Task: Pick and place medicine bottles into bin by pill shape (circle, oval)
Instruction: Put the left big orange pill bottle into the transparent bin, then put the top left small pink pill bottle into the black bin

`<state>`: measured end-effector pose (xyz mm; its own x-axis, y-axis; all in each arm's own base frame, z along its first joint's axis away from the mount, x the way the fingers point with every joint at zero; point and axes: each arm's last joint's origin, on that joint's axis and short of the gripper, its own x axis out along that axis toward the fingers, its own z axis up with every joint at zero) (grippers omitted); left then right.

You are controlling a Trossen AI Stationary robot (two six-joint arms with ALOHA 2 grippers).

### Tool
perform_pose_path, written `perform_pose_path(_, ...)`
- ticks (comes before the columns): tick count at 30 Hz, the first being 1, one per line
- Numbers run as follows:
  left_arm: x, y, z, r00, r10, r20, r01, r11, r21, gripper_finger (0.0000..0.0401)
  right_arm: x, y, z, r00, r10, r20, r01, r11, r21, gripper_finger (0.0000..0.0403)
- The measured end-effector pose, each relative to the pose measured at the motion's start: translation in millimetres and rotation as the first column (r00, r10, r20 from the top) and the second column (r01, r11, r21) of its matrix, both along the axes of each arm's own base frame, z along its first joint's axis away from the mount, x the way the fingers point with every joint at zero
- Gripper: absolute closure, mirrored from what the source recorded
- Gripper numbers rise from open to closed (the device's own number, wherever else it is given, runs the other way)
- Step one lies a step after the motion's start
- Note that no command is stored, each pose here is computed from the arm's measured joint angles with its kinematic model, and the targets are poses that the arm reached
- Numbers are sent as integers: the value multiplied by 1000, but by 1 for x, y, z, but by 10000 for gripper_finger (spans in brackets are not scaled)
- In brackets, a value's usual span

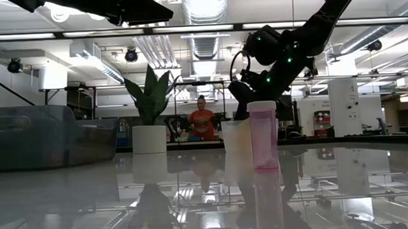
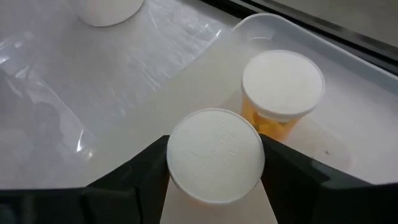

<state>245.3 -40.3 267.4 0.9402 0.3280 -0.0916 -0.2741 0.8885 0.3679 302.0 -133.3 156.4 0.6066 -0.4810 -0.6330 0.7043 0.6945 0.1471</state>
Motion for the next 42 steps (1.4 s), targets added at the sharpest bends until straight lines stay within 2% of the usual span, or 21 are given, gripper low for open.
perform_pose_path(9, 0, 0, 0, 1000, 0, 0, 0, 1000, 0, 144, -1, 0, 1, 1000, 7, -5, -7, 1000, -7, 118)
perform_pose_path(15, 0, 0, 0, 1000, 0, 0, 0, 1000, 0, 144, -5, 2, 13, 1000, 7, 10, -7, 1000, -10, 96)
perform_pose_path(22, 0, 0, 0, 1000, 0, 2, 0, 1000, 0, 144, -16, 15, 41, 999, 26, 34, -25, 1000, -12, 102)
perform_pose_path(29, 0, 0, 1, 1000, 0, 7, 0, 1000, -2, 144, -24, 48, 72, 986, 139, 88, -134, 989, -54, 116)
perform_pose_path(36, 0, 0, 1, 1000, 0, 7, 0, 1000, -2, 144, -32, 95, 88, 946, 290, 146, -276, 955, -105, 127)
perform_pose_path(42, 0, 0, 2, 1000, 0, 24, 0, 1000, -7, 144, -37, 133, 89, 908, 399, 125, -378, 911, -161, 127)
